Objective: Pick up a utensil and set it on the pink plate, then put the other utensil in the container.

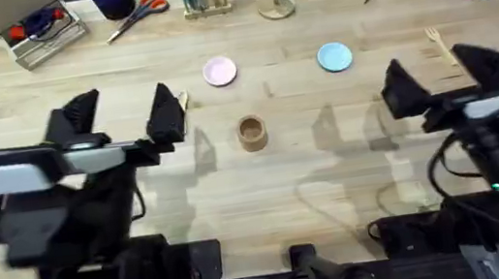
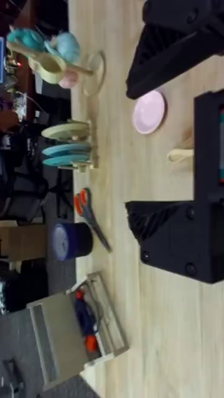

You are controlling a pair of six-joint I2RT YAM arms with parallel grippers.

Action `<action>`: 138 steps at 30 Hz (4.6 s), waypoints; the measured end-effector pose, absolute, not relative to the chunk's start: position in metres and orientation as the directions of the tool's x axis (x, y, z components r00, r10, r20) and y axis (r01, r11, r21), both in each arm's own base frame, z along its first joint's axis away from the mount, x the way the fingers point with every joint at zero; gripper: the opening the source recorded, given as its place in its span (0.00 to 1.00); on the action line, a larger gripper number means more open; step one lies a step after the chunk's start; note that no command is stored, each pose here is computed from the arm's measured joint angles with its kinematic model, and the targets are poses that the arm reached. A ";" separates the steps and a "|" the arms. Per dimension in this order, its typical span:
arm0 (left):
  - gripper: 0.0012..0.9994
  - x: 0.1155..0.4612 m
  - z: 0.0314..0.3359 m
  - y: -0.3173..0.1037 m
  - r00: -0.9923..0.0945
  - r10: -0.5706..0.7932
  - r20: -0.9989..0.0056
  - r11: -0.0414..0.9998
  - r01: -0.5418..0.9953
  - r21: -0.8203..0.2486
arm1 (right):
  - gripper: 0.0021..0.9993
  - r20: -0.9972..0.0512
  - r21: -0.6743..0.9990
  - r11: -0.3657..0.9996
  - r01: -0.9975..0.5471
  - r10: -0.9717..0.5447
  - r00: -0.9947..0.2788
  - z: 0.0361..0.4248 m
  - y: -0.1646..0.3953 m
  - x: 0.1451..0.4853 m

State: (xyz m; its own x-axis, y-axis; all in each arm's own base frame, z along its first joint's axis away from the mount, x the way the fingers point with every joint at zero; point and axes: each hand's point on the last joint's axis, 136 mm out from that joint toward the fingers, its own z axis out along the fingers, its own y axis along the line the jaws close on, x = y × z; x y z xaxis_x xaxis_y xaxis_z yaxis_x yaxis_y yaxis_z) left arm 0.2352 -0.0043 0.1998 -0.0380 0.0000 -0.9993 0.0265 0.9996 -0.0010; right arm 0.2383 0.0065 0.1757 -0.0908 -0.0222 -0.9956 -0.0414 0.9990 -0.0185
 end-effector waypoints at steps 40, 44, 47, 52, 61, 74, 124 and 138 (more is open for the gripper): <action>1.00 0.253 0.344 -0.006 -0.796 -0.019 -0.606 0.999 0.008 -0.042 | 1.00 -0.659 -0.041 0.997 -0.069 -0.079 -0.748 0.310 0.002 0.228; 1.00 0.257 0.341 -0.006 -0.807 -0.019 -0.590 0.999 0.007 -0.042 | 1.00 -0.619 -0.037 0.997 -0.071 -0.079 -0.781 0.300 0.002 0.232; 1.00 0.258 0.340 -0.006 -0.810 -0.019 -0.586 0.999 0.007 -0.042 | 1.00 -0.614 -0.037 0.997 -0.072 -0.079 -0.785 0.298 0.002 0.234; 0.99 0.256 0.339 -0.006 -0.814 -0.019 -0.580 0.999 0.007 -0.042 | 1.00 -0.614 -0.037 0.997 -0.072 -0.079 -0.785 0.298 0.002 0.234; 1.00 0.279 0.293 -0.006 -0.887 -0.019 -0.461 0.999 0.000 -0.042 | 1.00 -0.617 -0.037 0.997 -0.071 -0.079 -0.783 0.299 0.002 0.234; 1.00 0.297 0.175 -0.006 -0.950 -0.019 -0.311 0.999 -0.006 -0.043 | 1.00 -0.617 -0.037 0.997 -0.071 -0.079 -0.783 0.299 0.002 0.234; 0.12 0.327 0.035 -0.043 -0.993 -0.014 -0.119 0.999 -0.009 -0.039 | 1.00 -0.617 -0.037 0.997 -0.071 -0.079 -0.783 0.299 0.002 0.234; 0.04 0.322 0.036 -0.043 -0.995 -0.013 -0.095 0.999 -0.009 -0.039 | 1.00 -0.617 -0.037 0.997 -0.071 -0.079 -0.783 0.299 0.002 0.234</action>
